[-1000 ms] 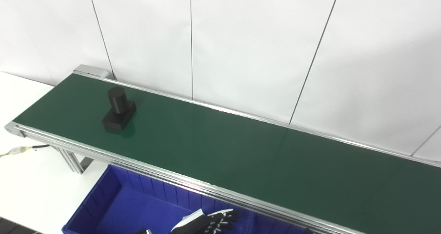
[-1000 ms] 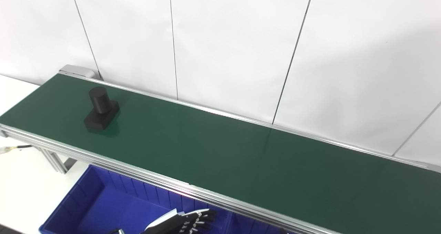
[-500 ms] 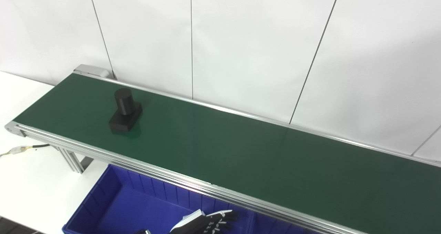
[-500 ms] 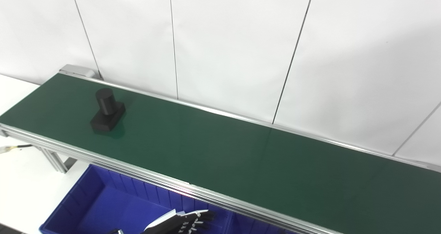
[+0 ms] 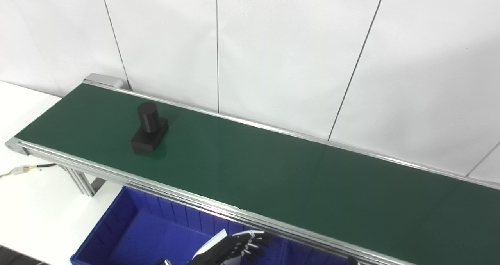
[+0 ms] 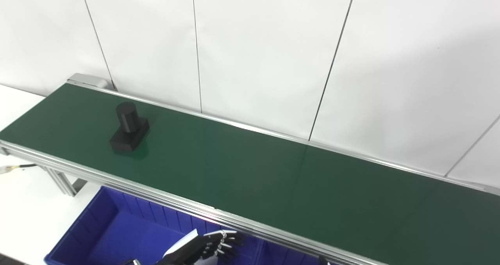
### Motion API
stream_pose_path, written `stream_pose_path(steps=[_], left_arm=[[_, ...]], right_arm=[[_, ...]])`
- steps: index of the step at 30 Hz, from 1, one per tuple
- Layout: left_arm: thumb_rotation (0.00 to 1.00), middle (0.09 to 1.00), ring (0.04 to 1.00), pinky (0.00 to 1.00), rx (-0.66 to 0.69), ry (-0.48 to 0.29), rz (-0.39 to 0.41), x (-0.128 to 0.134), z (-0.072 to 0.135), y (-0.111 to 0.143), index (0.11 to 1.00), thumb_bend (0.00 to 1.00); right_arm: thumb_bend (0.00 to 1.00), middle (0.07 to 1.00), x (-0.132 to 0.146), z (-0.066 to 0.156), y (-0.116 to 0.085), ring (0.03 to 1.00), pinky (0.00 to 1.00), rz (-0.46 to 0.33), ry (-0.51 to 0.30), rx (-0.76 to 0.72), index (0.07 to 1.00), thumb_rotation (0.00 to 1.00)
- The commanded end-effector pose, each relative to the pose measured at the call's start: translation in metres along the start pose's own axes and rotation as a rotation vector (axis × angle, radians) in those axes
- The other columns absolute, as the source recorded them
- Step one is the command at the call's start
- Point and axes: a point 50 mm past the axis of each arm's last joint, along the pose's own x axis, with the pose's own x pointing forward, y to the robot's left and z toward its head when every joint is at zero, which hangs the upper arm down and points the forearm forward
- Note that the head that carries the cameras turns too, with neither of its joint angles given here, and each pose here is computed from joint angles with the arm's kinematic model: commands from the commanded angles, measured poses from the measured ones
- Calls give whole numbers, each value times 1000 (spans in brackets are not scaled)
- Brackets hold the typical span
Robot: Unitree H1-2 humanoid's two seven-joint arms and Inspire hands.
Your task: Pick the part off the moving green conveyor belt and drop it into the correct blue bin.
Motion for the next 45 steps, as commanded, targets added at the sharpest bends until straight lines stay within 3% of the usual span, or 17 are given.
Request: stream_pose_path(steps=[1, 6, 19, 25, 28, 42, 44, 45], left_arm=[[222, 784, 710, 658, 18, -89, 49, 3, 8, 1, 819, 940], [200, 762, 682, 631, 10, -128, 96, 4, 8, -1, 799, 939], [201, 747, 658, 592, -4, -161, 126, 5, 5, -2, 776, 942], [216, 753, 665, 600, 6, -162, 111, 6, 3, -2, 779, 938], [170, 753, 666, 602, 3, -155, 107, 8, 3, -4, 776, 938], [185, 743, 651, 587, 8, -153, 106, 15, -2, -10, 770, 953], [185, 747, 651, 582, 8, -150, 102, 16, -2, -11, 773, 952], [185, 751, 653, 578, 7, -147, 100, 16, -3, -11, 774, 954]], right_arm=[[744, 911, 0, 8, -1, 873, 798, -23, -102, 15, 998, 46], [756, 900, 0, 7, -2, 858, 782, -33, -139, 29, 993, 57], [763, 893, 2, 3, -1, 844, 761, -43, -186, 69, 996, 79], [786, 891, 3, -2, -3, 840, 749, -48, -207, 68, 996, 84], [778, 890, 4, -3, -6, 838, 712, -46, -230, 35, 1000, 104], [759, 875, 6, -7, -10, 830, 688, -41, -278, 82, 1000, 21], [761, 884, 5, -6, -10, 843, 713, -39, -303, 112, 1000, 33], [777, 871, 5, -5, -11, 828, 698, -41, -314, 120, 1000, 87]])
